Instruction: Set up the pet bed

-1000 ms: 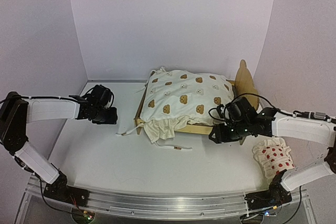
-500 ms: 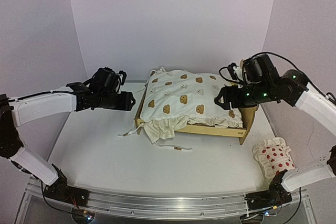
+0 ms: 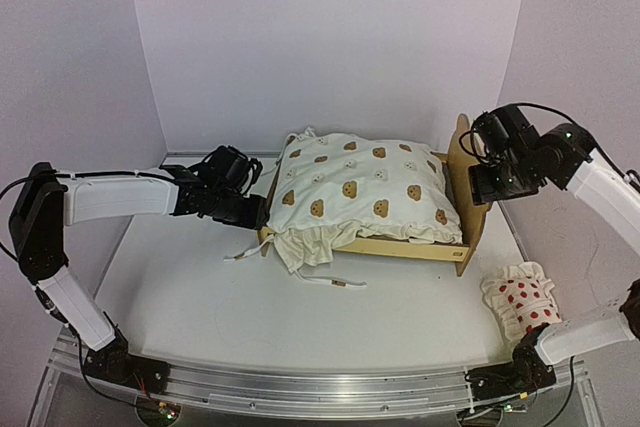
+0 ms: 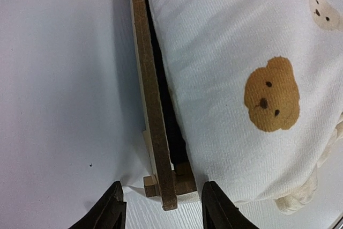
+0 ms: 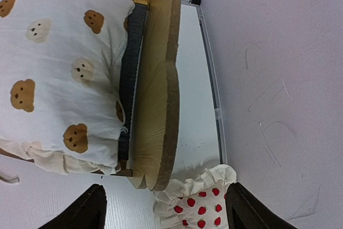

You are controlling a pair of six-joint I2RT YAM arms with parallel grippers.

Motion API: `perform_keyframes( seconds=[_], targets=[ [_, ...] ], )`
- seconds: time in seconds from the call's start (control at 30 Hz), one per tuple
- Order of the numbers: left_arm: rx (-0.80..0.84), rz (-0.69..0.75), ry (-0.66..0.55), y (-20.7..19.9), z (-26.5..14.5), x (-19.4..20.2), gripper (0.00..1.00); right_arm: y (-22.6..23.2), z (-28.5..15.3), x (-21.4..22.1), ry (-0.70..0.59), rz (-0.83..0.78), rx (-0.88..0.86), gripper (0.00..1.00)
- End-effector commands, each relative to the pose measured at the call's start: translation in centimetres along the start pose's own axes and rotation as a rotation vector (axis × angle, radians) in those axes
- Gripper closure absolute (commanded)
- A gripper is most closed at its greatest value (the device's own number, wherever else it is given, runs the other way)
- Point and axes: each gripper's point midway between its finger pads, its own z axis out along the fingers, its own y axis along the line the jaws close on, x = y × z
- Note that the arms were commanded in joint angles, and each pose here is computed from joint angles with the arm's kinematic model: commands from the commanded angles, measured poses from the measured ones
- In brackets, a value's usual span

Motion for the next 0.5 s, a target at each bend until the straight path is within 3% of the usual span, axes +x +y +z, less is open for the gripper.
perform_keyframes(
  seconds=[0.0,0.13,0.27,0.47],
  targets=[
    [0.024,0.005,-0.042,-0.9,0.2,-1.5,0.55,0.6,2.6,1.5,0.093,-0.002,0.01,0.29],
    [0.02,0.003,-0.036,-0.8,0.8,-1.1,0.62,2.3,4.7,2.6,0.156,0.012,-0.045,0.38],
    [-0.005,0.003,-0.018,-0.3,1.4,-0.5,0.78,3.1,5.2,2.9,0.164,0.014,-0.078,0.58],
    [-0.096,-0.031,-0.008,1.5,1.5,0.3,0.88,5.7,5.2,3.4,0.198,0.004,-0.212,0.87]
  ],
)
